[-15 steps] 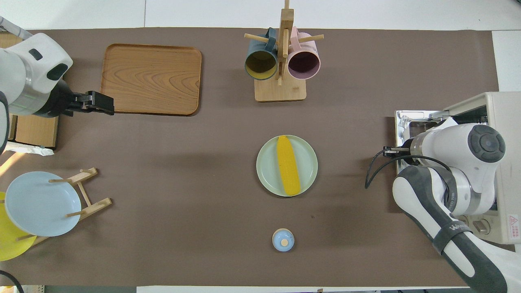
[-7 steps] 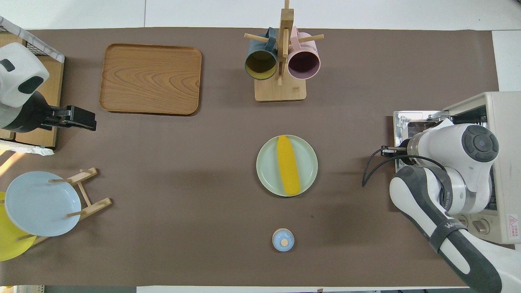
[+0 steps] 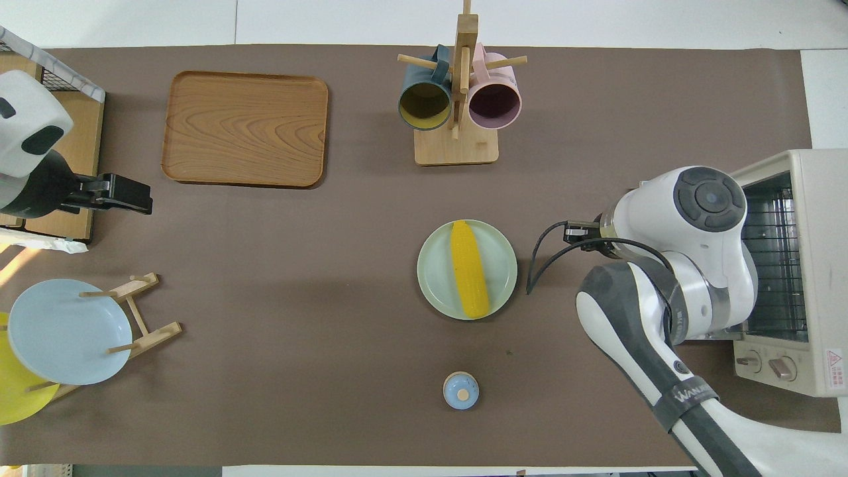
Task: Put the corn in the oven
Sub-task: 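Move the right gripper to the plate and grasp its rim, then carry the plate with corn into the oven with the right gripper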
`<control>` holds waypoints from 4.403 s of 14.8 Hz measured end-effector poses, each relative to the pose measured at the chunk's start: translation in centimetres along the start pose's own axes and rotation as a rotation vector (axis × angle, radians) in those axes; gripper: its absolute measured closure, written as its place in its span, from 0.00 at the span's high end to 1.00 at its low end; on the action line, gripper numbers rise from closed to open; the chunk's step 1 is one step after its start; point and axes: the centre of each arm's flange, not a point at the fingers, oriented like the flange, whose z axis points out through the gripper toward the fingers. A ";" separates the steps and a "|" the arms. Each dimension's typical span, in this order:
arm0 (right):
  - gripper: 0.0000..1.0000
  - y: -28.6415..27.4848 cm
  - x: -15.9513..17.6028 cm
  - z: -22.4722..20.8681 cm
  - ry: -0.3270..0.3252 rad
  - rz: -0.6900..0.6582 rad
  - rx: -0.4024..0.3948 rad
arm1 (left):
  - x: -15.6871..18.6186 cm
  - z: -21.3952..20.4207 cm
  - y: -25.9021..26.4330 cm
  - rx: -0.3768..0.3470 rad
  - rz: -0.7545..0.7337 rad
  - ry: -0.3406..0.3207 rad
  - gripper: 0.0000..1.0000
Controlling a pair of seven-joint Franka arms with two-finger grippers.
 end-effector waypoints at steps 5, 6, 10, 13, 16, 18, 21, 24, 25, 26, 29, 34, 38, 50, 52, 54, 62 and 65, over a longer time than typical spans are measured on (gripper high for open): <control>0.44 -12.4 -4.3 -5.5 0.056 -0.023 0.039 | -0.1 -0.6 -0.2 0.000 -0.004 0.001 1.00; 0.57 -14.7 -5.4 -5.8 0.061 -0.027 0.046 | 0.0 -0.7 -0.5 -0.001 -0.008 0.003 1.00; 0.70 -21.1 -9.0 -4.8 0.068 -0.058 0.065 | 0.0 -0.7 -0.6 -0.001 -0.011 0.001 1.00; 0.70 -23.4 -9.7 -0.9 0.062 -0.090 0.059 | 0.0 -0.7 -0.7 -0.001 -0.012 0.000 1.00; 0.68 -24.7 -10.2 3.3 0.046 -0.115 0.032 | 0.0 -0.7 -0.7 -0.001 -0.011 0.000 1.00; 0.57 -24.7 -10.3 5.1 0.044 -0.123 0.022 | 0.0 -0.7 -0.7 -0.001 -0.011 0.000 1.00; 0.54 -24.4 -11.2 6.7 0.052 -0.133 0.030 | 0.0 -0.7 -0.7 -0.001 -0.011 0.000 1.00; 0.51 -24.6 -12.3 7.6 0.049 -0.150 0.028 | 0.0 -0.7 -0.7 -0.001 -0.011 0.000 1.00; 0.51 -24.6 -12.5 8.0 0.050 -0.153 0.029 | 0.0 -0.7 -0.7 -0.001 -0.011 0.000 1.00; 0.44 -24.5 -12.7 8.3 0.053 -0.155 0.033 | 0.0 -0.7 -0.7 -0.001 -0.011 0.000 1.00; 0.13 -24.1 -12.8 8.8 0.070 -0.160 0.040 | 0.0 -0.7 -0.7 -0.001 -0.013 -0.001 1.00; 0.07 -23.7 -12.5 8.1 0.109 -0.231 -0.042 | -0.1 -0.7 -0.8 -0.001 -0.013 -0.001 1.00; 0.02 -22.2 -9.0 3.7 0.078 -0.249 -0.127 | -0.1 -0.7 -0.9 -0.001 -0.015 -0.001 1.00; 0.02 -1.7 -0.2 -5.6 -0.052 -0.190 -0.309 | -0.1 -0.7 -0.9 -0.001 -0.015 -0.001 1.00; 0.02 4.8 1.6 -5.7 -0.084 -0.163 -0.301 | -0.1 -0.7 -0.9 -0.001 -0.015 -0.001 1.00; 0.02 9.2 2.5 -4.9 -0.099 -0.145 -0.288 | -0.1 -0.7 -0.9 -0.001 -0.015 -0.001 1.00; 0.02 18.4 2.7 -0.8 -0.085 -0.169 -0.232 | -0.1 -0.7 -0.9 -0.001 -0.015 -0.001 1.00; 0.02 18.8 1.4 0.3 -0.060 -0.175 -0.226 | -0.1 -0.7 -0.9 -0.001 -0.015 -0.001 1.00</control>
